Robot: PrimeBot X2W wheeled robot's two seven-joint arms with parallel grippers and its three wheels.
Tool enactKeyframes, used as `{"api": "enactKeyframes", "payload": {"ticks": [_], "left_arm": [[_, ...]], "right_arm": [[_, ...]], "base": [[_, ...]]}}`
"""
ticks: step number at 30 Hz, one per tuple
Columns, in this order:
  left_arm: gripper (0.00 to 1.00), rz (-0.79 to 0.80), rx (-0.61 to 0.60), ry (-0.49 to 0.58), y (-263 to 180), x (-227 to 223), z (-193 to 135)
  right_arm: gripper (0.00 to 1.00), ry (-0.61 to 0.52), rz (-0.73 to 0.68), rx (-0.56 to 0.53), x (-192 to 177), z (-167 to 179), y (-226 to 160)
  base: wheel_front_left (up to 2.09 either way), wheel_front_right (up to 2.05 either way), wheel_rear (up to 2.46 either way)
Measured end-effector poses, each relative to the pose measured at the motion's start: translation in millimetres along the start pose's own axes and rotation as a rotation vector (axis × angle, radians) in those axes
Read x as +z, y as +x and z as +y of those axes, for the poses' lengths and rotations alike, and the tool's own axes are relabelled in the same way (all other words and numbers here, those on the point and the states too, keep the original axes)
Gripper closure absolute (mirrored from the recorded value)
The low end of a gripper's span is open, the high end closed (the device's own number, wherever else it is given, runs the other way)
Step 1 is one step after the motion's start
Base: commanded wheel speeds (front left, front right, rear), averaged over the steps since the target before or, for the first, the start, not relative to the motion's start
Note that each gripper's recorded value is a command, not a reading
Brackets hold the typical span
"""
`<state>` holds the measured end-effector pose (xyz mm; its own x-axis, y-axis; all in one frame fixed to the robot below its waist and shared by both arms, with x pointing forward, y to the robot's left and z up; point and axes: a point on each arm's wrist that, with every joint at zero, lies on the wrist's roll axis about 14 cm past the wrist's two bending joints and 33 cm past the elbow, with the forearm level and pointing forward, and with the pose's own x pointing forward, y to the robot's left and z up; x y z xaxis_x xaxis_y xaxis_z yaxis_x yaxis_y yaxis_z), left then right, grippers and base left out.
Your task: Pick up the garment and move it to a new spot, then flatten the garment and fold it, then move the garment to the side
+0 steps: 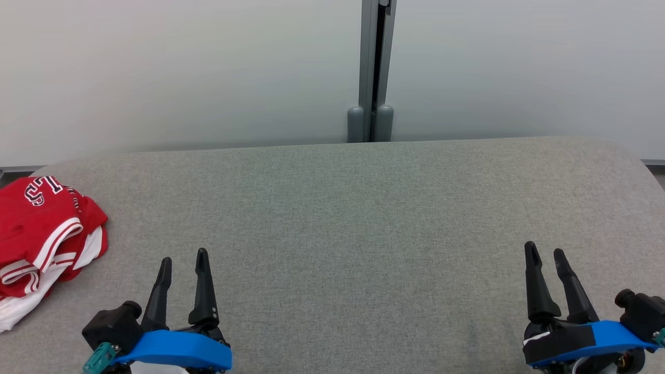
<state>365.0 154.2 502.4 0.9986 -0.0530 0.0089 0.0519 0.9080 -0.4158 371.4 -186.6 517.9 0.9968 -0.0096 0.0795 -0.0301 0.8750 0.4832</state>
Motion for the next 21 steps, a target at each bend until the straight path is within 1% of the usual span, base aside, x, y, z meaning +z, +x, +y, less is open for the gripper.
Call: {"api": "enactKeyframes", "payload": {"ticks": [8,21], "left_arm": [[0.0,0.01,0.004,0.07,-4,-6,2],[0.0,0.039,0.023,0.171,-8,-17,7]], "right_arm": [[0.0,-0.068,0.009,0.008,-5,0,-2],[0.0,-0.185,0.07,0.017,-19,-2,-6]], "base": [[0.0,0.0,0.0],[0.0,0.0,0.0]]}}
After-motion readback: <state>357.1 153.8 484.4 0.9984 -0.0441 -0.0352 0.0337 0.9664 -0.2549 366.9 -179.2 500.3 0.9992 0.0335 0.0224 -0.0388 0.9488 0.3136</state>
